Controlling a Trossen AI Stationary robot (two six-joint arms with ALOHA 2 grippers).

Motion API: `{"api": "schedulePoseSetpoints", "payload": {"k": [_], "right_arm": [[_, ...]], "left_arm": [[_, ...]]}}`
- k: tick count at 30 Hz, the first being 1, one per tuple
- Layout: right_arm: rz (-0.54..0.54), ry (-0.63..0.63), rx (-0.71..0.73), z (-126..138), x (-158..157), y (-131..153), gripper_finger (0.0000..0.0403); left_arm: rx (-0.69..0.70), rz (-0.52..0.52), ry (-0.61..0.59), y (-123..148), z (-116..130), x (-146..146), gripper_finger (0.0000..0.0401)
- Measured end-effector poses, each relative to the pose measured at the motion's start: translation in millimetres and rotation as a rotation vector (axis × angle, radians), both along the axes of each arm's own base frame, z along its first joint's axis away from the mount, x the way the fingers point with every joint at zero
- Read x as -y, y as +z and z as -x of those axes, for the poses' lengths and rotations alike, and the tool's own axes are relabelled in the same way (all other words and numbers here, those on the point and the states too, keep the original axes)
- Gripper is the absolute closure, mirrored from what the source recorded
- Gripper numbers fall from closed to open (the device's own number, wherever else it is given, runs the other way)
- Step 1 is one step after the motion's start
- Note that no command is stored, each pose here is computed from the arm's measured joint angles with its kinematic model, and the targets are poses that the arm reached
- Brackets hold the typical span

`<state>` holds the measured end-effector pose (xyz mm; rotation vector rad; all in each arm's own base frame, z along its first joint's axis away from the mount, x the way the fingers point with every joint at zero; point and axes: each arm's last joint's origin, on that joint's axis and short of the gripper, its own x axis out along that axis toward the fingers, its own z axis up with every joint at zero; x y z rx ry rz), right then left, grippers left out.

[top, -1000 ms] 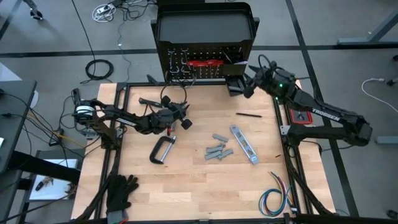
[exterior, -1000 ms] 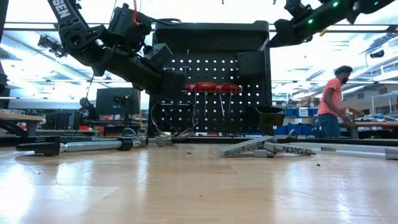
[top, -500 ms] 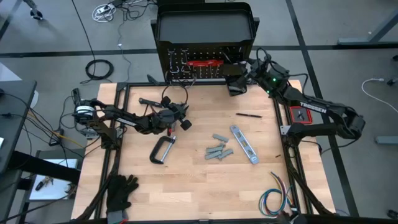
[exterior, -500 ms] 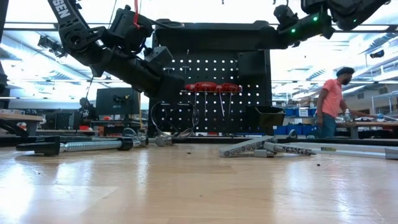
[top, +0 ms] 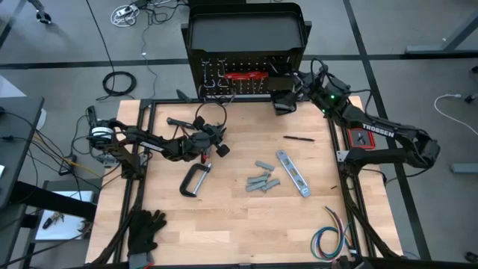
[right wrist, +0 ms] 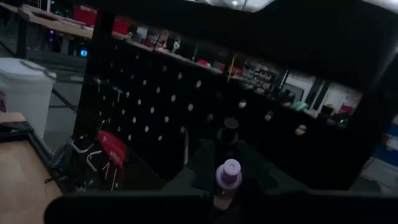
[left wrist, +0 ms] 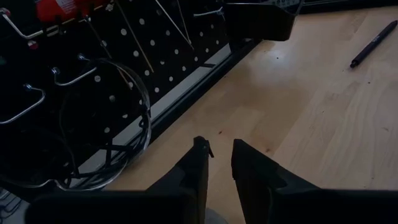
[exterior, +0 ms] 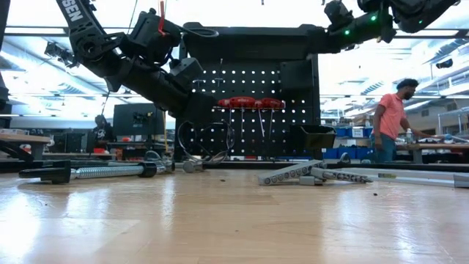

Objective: Hang tools onto peg board
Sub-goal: Put the pink pen on the table

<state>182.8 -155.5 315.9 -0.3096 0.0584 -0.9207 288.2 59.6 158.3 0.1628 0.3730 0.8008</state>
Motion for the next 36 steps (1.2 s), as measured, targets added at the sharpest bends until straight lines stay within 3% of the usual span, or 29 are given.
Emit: {"api": "schedulePoseSetpoints", "payload": {"k": [5,13,17,20,28,31,36], "right_arm": [[0.071,0.031,0.015,6.2,-13.1,13.4,0.0363],[0.222,0.271,0.085,18.2,-55.8,41.5,0.0363],[0.212,0.434,0.115,25.6,-74.7,47.2,0.0363],[0.088,0.49,0.059,25.2,-78.3,36.9,0.0363],[-0.476,0.444,-0.368,13.6,-68.5,-35.0,0.0363],[-0.598,0.374,-0.526,10.3,-65.2,-52.1,0.0363],[-0.738,0.285,-0.699,-0.7,-57.8,-55.1,0.0363]], "left_arm": [[0.0,0.0,0.0,0.0,0.0,0.0,0.0327],[0.001,0.0,0.0,0.1,0.0,0.0,0.0327],[0.001,-0.001,0.0,0.1,0.0,0.0,0.0327],[0.006,-0.001,0.0,0.6,-0.2,0.0,0.0327],[0.016,-0.002,0.001,1.4,-0.4,-0.2,0.0327],[0.023,-0.002,0.003,1.8,-0.6,-0.3,0.0327],[0.025,-0.002,0.002,2.0,-0.6,-0.3,0.0327]]}}
